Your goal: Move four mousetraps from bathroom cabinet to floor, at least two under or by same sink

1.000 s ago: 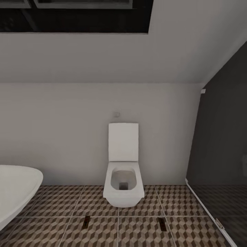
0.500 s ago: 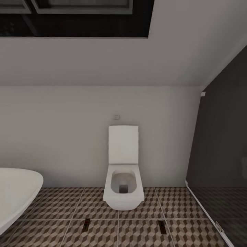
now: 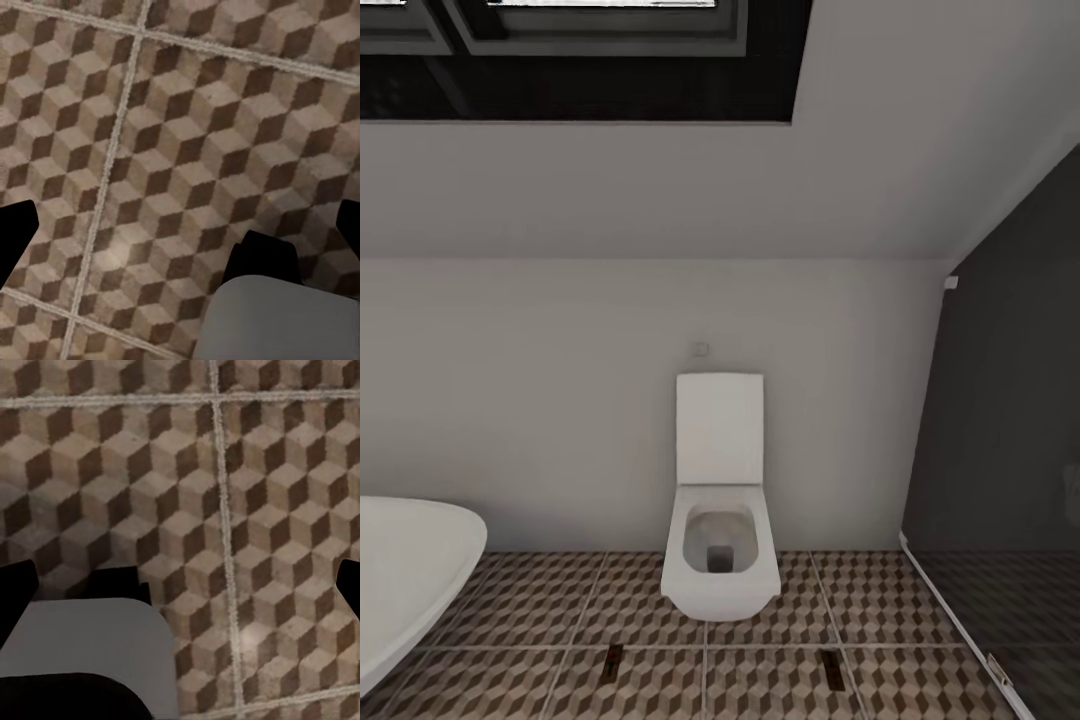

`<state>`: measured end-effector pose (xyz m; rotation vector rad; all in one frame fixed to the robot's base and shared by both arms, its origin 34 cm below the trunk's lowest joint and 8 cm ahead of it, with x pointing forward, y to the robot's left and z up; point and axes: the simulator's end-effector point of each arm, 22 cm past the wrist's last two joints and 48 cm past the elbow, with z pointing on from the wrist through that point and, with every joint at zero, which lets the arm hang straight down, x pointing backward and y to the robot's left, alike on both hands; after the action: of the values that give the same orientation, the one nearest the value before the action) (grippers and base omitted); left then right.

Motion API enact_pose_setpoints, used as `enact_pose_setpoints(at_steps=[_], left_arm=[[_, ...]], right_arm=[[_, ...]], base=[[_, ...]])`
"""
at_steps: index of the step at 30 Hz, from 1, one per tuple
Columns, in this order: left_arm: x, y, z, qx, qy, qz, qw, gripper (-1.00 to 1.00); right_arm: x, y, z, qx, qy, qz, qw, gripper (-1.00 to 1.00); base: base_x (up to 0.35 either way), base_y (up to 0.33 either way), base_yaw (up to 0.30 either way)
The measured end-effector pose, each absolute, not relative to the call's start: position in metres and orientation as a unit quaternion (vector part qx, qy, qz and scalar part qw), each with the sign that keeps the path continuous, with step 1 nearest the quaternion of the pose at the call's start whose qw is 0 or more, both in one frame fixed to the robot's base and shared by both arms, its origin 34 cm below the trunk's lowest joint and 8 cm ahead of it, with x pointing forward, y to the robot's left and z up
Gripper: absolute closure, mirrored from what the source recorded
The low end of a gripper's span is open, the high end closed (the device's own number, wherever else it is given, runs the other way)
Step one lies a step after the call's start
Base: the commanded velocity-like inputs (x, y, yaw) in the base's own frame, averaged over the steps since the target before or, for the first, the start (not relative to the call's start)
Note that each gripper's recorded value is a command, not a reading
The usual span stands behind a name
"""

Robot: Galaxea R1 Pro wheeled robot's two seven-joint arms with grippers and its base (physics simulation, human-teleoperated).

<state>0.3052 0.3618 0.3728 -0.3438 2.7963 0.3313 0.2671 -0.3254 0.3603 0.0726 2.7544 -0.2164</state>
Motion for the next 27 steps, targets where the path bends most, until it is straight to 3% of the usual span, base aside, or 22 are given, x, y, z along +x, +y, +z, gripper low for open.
enact_pose_setpoints(at_steps=[27], left_arm=[[0.318, 0.358, 0.405, -0.119, 0.971, 0.113, 0.172, -1.0]], right_arm=[[0.27, -0.314, 0.388, 0.024, 0.98, -0.073, 0.184, -1.0]], base=[[0.0, 0.0, 0.0]])
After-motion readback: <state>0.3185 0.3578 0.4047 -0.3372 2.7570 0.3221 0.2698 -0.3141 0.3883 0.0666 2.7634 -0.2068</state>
